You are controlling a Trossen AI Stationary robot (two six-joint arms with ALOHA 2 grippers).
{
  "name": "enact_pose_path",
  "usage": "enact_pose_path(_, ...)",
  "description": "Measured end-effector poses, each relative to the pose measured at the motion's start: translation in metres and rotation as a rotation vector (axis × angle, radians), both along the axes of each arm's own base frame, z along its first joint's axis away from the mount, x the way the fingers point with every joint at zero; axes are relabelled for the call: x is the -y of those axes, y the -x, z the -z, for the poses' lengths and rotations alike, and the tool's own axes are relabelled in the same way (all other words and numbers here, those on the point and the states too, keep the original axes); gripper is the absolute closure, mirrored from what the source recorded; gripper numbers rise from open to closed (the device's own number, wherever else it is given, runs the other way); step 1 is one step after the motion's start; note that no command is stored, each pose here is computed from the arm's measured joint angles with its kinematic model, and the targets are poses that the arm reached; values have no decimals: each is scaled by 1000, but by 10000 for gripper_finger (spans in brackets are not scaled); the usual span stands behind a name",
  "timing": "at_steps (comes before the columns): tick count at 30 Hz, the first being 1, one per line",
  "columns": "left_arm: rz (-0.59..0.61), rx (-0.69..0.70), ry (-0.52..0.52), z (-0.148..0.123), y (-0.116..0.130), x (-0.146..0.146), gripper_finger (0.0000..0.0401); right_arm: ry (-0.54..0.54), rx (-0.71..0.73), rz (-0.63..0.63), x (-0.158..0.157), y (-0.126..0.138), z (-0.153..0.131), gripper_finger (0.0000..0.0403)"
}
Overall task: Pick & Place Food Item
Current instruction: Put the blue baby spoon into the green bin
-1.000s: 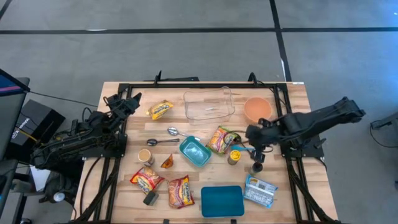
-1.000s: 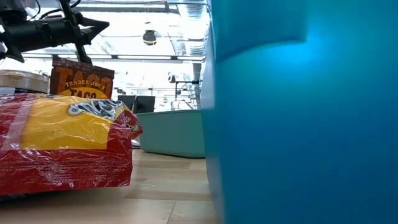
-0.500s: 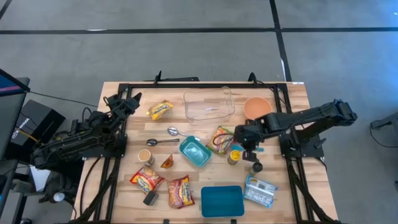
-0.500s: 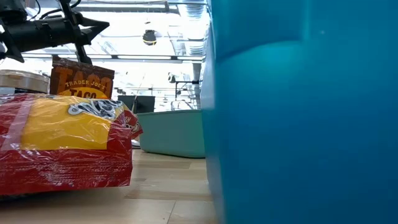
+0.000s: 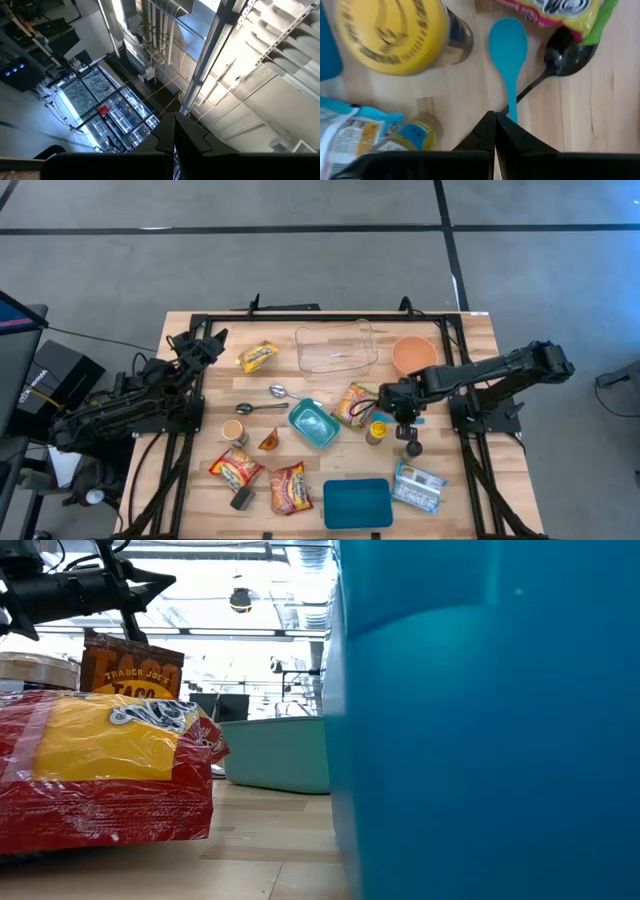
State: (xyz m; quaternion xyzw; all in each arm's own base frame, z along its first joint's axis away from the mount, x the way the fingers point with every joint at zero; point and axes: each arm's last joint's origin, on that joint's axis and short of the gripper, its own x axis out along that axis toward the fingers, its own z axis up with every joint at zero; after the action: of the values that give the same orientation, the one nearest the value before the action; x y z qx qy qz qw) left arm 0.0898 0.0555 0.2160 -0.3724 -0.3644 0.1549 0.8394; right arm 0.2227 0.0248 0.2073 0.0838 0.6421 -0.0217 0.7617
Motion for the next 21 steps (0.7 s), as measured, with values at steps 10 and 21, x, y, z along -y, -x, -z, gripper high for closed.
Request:
enact_pose_path(10,1,-1,-1,0,0,0,399,3,15,6,7,4,20,403)
enact_pose_path(21,1,-1,0,0,0,0,399,-46,18,37,15,6,30,403)
